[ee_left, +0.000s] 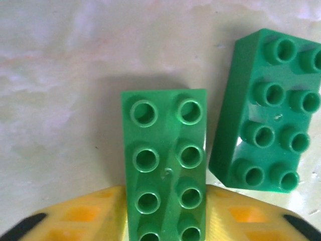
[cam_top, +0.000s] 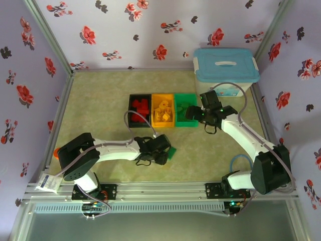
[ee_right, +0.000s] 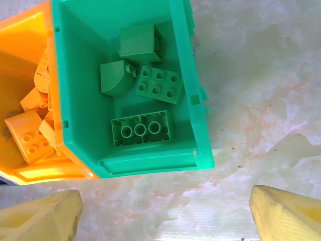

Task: Sort the legos into containers by color
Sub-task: Pick up the lego from the middle-left of the table, then place the lego in the container.

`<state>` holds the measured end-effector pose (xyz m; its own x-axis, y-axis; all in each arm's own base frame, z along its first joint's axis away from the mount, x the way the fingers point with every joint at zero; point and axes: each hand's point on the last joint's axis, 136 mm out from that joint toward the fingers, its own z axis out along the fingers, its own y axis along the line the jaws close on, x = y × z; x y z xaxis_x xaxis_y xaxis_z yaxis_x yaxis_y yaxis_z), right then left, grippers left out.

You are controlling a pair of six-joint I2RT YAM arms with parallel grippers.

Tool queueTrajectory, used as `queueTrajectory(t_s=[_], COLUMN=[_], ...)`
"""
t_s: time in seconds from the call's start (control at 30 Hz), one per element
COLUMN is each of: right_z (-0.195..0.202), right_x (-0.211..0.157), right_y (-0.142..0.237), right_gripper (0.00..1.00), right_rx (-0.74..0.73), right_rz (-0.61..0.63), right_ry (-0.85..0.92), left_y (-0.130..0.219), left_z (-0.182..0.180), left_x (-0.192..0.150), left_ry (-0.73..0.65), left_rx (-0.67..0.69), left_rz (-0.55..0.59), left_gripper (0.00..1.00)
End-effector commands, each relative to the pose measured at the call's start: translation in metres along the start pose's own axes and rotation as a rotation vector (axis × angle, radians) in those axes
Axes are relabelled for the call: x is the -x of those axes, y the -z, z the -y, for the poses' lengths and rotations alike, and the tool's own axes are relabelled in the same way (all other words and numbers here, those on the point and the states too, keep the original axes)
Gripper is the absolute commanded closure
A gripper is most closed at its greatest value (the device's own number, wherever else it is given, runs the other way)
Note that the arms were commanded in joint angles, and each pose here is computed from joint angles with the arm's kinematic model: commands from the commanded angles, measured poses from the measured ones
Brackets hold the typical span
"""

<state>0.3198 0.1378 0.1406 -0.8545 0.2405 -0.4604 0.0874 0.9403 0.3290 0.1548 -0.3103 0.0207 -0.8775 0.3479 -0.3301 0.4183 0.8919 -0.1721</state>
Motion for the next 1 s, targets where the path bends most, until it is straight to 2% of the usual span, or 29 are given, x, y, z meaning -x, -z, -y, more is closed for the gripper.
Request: queueTrajectory(t_s=[0.0, 0.2, 0.4, 0.53, 0.77, 0.97], right_z=[0.008, 0.010, 0.014, 0.019, 0.059, 0.085], right_x=[0.002, 0.002, -0.002, -0.009, -0.011, -0.023], right_y=[0.005, 0.009, 0.010, 0.011, 0.035, 0.046], right_gripper=[0.13, 0.13, 0.14, 0.13, 0.13, 0.12], right_rx=[-0.016, -0.015, -0.017, -0.026, -0.128, -0.162], right_rz=[0.030, 0.039, 0.040, 0.037, 0.097, 0.090], right_ry=[-0.023, -0.030, -0.043, -0.048, -0.106, -0.130], left_y=[-0.003, 0.022, 0.067, 0.082, 0.068, 0.038], left_z=[-0.014, -0.010, 0.005, 0.023, 0.034, 0.029], left_x=[-0.002, 0.034, 0.111, 0.157, 0.216, 0.248], left_ry=[-0.027, -0.052, -0.059, -0.087, -0.090, -0.062], left_rx=[0.088, 0.070, -0.009, -0.068, -0.102, -0.124], left_rz=[-0.016, 0.060, 0.223, 0.271, 0.252, 0.208], left_gripper=[0.66, 0.71, 0.71, 0.71, 0.70, 0.69])
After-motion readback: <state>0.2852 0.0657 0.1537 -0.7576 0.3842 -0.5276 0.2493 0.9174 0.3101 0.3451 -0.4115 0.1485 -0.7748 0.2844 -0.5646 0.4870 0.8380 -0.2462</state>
